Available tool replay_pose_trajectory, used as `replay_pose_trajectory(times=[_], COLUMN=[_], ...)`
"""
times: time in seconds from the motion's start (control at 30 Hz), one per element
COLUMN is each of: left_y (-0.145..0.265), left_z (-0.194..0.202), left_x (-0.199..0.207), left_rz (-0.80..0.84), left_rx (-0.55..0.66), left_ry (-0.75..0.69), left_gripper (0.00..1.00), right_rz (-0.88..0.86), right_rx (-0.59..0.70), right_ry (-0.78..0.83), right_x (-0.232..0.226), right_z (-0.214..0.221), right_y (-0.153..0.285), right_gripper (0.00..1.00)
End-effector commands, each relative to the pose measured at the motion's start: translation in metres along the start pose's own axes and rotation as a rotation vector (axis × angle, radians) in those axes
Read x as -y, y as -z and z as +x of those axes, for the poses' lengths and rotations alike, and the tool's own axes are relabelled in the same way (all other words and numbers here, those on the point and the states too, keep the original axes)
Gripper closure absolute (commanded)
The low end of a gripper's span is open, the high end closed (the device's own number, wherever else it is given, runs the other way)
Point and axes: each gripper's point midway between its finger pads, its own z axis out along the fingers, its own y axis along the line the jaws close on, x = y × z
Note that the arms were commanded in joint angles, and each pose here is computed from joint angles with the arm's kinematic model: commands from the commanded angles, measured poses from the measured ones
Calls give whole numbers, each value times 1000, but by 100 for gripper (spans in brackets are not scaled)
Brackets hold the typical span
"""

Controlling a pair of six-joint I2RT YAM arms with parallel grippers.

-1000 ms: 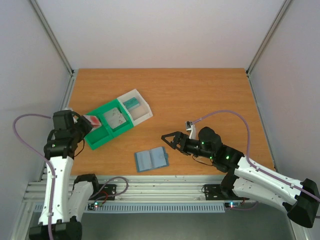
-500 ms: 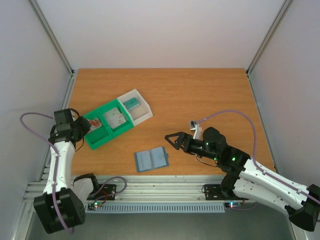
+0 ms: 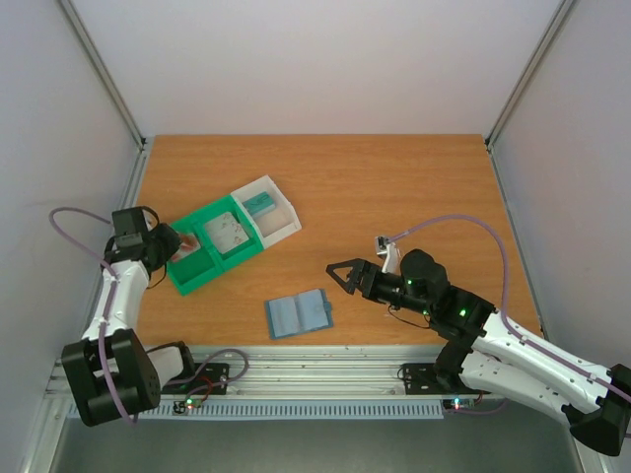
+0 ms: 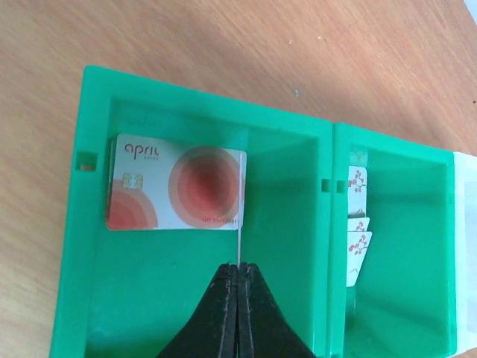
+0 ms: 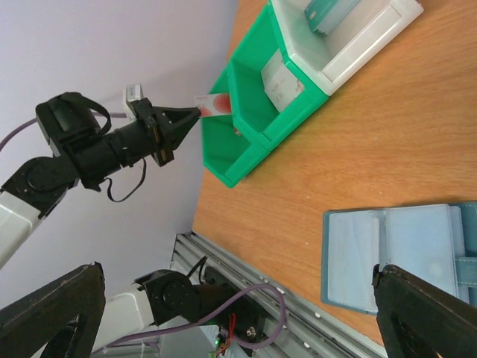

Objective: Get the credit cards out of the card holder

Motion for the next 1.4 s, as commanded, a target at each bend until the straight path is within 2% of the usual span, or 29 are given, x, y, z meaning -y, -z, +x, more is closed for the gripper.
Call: replay_pose_trajectory(times=[0.0, 0.27, 0.37, 0.6, 0.77, 1.1, 1.3, 1.37], left_y=[-11, -26, -30, -36, -32, -13, 6, 11], left_z=[-17, -17, -19, -19, -23, -31, -23, -14], left_x=[6, 2, -2, -8, -6, 1, 20, 32], left_rz=[27, 10, -11, -49, -56, -71, 10, 81], left_rx=[49, 25, 27, 16, 13, 24, -27, -62], left_ry=[-41, -50, -66, -70, -70, -27, 4, 9], left_gripper=[99, 98, 92, 87, 80, 53, 32, 29], right_rz=[-17, -14, -5, 2, 3, 69, 208, 253], right_rx=[34, 44, 40, 26, 24, 43, 40, 45], right_ry=[22, 24, 19, 7, 10, 30, 72, 94], right_x=[-11, -12, -9, -7, -6, 0, 16, 23], right_z=[-9, -12, -11, -9, -9, -14, -17, -19], right_y=[5, 5, 2, -4, -5, 4, 11, 15], right_gripper=[1, 1, 2, 2, 1, 2, 1, 2])
